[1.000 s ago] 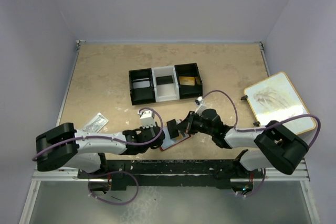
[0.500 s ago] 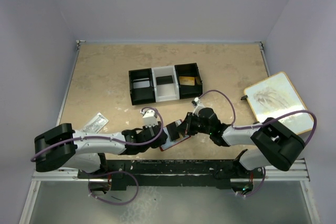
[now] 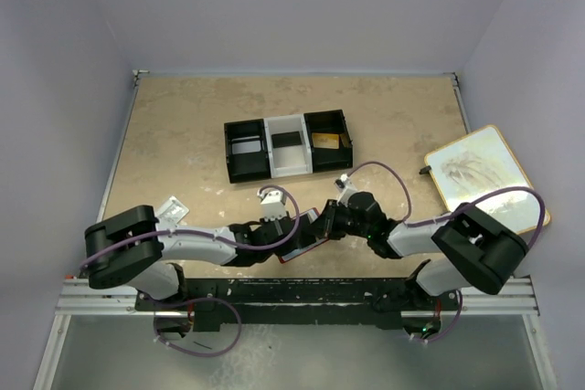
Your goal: Take the credit cards out of the card holder
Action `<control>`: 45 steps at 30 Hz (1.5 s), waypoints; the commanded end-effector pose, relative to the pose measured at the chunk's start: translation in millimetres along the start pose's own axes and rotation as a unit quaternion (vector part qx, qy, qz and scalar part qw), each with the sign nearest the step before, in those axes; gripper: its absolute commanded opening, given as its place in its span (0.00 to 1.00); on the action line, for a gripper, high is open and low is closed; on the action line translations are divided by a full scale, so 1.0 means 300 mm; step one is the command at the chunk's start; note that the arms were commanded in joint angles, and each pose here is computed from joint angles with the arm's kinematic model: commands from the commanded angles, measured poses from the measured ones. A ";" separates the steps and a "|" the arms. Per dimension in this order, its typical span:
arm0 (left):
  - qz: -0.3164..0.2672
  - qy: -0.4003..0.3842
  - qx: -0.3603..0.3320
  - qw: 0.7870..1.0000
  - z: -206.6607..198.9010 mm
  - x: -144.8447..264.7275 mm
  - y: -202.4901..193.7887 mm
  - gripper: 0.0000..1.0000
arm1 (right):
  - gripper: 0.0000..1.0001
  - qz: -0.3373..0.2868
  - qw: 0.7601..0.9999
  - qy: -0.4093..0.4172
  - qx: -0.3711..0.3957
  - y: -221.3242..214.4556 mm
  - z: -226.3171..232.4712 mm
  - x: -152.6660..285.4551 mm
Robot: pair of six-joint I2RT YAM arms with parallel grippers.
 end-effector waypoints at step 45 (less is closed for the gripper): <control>-0.178 0.128 -0.071 0.973 0.071 0.248 0.466 0.55 | 0.00 -0.326 0.910 0.081 0.243 0.323 0.229 0.296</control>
Point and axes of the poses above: each gripper's point midway between its finger pads, its own x axis back along the fingers, its own z axis along the line the jaws close on, y = z × x, the point moved 6 cm from there along x, back along the fingers, and after that the axes turned 11 degrees about x, right-handed, at the moved point
